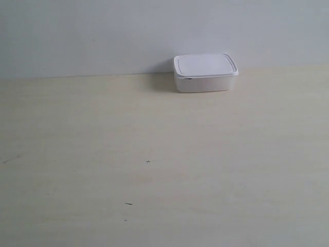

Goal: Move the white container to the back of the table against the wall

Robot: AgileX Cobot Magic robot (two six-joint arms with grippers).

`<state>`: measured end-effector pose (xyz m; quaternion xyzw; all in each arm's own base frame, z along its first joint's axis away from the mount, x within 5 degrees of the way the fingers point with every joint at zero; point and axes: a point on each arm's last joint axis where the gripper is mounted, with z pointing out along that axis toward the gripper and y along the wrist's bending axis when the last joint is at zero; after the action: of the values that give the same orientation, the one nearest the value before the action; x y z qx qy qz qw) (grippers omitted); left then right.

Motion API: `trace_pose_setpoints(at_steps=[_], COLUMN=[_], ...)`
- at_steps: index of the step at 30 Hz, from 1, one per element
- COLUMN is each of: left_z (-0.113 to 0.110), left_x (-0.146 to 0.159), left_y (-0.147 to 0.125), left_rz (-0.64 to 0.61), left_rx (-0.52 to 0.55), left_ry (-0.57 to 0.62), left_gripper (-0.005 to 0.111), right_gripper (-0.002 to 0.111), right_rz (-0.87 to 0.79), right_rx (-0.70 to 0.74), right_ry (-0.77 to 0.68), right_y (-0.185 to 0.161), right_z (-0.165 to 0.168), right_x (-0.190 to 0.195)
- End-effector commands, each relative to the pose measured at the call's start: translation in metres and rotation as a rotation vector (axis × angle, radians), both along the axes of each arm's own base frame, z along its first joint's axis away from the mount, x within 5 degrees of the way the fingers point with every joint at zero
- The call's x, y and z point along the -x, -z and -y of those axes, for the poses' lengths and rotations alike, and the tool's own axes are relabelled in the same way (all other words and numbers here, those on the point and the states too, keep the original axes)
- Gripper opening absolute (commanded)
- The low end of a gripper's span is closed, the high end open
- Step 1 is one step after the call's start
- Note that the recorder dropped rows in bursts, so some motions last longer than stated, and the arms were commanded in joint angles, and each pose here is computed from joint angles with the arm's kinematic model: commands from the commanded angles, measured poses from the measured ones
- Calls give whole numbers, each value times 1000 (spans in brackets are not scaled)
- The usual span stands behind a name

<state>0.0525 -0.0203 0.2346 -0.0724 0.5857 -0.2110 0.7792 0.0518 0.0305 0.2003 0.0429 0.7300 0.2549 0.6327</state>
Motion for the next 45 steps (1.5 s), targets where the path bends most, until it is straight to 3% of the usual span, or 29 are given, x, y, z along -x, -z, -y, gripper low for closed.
trace_pose_setpoints(at_steps=[1,4,10,13,40,45], left_z=[-13,-33,-33,-33,-33,-33], left_x=[0,-2,-1,1,1,1], left_y=[0,21,46,53,53,53], left_rz=[38,-222,-505,-588,-588,-588], left_rx=[-231,-152,-300,-311,-302,-302], left_ry=[-226,-401,-386,-371,-371,-371], left_gripper=[0,0,0,0,0,0], right_gripper=[0,0,0,0,0,0], right_rz=[2,2,2,2,4,50], right_rx=[9,9,9,9,11,53], right_ry=[6,6,6,6,8,83], right_y=[1,1,1,1,1,-2], right_z=[0,0,0,0,1,7], right_x=[0,0,0,0,0,-2])
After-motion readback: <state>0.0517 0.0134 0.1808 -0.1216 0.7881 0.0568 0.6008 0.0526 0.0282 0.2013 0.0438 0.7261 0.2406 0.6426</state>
